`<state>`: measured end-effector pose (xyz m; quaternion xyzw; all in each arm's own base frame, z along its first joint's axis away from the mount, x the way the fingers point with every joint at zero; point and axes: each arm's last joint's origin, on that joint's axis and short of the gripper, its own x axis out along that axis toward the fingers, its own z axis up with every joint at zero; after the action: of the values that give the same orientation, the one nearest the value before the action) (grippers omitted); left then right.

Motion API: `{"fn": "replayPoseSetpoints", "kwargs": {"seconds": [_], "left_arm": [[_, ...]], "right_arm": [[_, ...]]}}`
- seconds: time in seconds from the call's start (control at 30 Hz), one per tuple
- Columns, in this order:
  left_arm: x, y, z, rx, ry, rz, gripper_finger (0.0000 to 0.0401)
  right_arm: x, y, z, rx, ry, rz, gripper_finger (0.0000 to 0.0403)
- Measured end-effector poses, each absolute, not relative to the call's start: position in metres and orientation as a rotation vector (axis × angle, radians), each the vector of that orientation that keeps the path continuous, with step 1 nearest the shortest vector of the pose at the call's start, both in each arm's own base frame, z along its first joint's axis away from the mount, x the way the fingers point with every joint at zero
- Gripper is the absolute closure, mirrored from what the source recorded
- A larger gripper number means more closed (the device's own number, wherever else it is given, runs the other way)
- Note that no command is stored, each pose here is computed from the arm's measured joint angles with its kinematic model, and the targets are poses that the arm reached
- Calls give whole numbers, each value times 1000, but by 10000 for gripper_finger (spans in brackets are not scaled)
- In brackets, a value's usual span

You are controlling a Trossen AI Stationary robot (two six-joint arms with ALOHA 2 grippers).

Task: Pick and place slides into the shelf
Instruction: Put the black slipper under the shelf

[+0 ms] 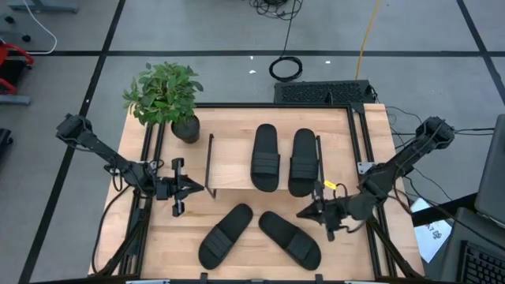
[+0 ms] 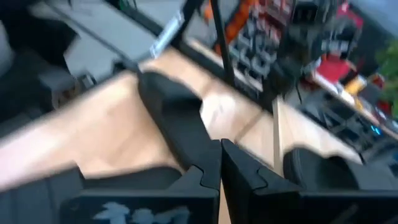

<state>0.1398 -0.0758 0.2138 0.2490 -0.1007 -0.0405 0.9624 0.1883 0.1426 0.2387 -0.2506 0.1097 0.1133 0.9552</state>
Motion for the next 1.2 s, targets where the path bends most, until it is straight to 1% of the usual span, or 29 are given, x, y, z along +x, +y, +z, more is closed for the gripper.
{"fn": "replayPoseSetpoints", "kwargs": {"seconds": [0.2,0.3,0.4,0.5,0.6,0.7,0.87,1.0,1.2], "left_arm": [[142,-75,205,623,-134,-105,383],[145,-70,204,619,-121,-114,397],[150,-61,204,597,-123,-118,395],[154,-51,204,551,-114,-103,398],[157,-43,203,493,-105,-94,398],[158,-38,203,483,-90,-68,397],[153,-33,202,477,-48,-36,399],[148,-36,204,472,-63,-108,400],[146,-39,199,487,-15,-144,400]], "right_arm": [[176,151,244,-480,193,450,403],[178,148,242,-488,214,440,403],[184,139,239,-473,217,421,403],[190,128,230,-458,180,467,403],[195,115,227,-406,129,493,403],[193,103,226,-356,131,473,403],[176,90,227,-313,84,445,403],[157,86,225,-297,32,466,403],[145,87,227,-276,-46,499,403]]}}
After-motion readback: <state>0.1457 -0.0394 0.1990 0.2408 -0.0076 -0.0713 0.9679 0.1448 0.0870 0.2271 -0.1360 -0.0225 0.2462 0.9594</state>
